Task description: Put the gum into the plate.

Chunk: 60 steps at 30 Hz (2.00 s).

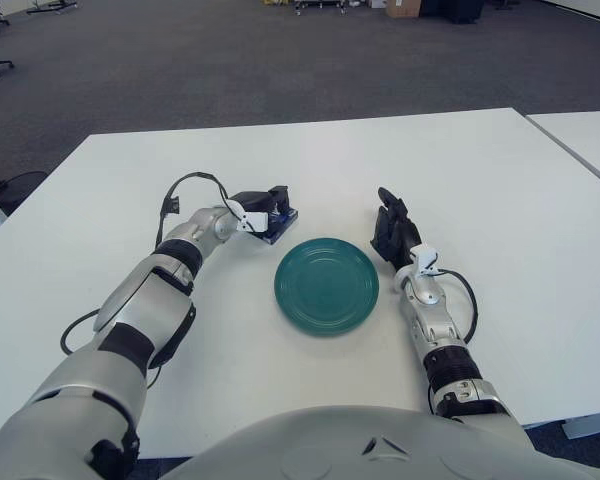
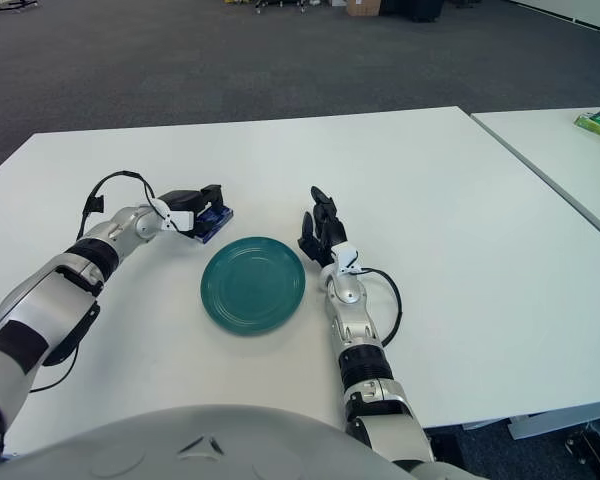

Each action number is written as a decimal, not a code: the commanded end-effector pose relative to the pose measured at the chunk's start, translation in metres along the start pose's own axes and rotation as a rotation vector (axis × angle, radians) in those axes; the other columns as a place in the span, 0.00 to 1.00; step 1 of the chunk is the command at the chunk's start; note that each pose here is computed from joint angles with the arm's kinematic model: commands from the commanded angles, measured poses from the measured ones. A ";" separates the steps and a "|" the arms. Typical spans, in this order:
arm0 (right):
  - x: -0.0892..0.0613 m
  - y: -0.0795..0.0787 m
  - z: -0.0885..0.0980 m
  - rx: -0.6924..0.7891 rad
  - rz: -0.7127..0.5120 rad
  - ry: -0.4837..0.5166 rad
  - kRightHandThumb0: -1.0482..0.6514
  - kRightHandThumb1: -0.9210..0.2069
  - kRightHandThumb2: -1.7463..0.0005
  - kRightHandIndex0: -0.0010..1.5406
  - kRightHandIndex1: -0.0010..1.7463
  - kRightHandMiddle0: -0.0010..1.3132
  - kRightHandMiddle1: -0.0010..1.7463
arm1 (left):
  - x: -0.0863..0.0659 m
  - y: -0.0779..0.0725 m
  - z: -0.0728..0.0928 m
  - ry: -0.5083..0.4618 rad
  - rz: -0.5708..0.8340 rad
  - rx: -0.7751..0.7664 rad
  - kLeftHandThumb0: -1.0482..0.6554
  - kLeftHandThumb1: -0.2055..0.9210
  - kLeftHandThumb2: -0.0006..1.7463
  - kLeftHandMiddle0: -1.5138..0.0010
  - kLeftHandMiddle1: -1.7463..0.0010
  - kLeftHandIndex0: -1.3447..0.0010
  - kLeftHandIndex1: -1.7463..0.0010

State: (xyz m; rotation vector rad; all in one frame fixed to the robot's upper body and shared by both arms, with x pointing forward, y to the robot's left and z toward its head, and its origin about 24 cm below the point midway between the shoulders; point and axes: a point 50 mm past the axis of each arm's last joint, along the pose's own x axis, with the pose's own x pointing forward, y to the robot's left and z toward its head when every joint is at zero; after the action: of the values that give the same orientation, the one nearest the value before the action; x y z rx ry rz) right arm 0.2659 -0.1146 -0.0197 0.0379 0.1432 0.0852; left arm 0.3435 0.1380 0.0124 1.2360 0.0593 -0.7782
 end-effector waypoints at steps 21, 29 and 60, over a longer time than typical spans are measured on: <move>-0.034 -0.006 -0.065 0.029 -0.027 0.335 0.17 0.00 0.51 0.08 0.00 0.00 0.19 | -0.004 -0.055 -0.010 0.101 -0.042 0.152 0.06 1.00 0.32 0.81 0.86 0.94 0.44; -0.034 -0.006 -0.065 0.037 -0.026 0.331 0.17 0.00 0.51 0.08 0.00 0.00 0.19 | -0.003 -0.061 -0.011 0.139 -0.027 0.190 0.02 1.00 0.36 0.89 0.99 1.00 0.54; -0.032 -0.006 -0.067 0.027 -0.048 0.358 0.18 0.00 0.51 0.09 0.00 0.00 0.19 | 0.001 -0.061 -0.010 0.257 0.076 0.070 0.00 1.00 0.33 1.00 1.00 1.00 0.79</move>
State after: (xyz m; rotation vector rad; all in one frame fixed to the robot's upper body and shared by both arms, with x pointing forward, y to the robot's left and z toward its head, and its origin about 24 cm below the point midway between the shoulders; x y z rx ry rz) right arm 0.2708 -0.1153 -0.0197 0.0403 0.1434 0.0724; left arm 0.3315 0.1256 -0.0167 1.3777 0.0468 -0.5518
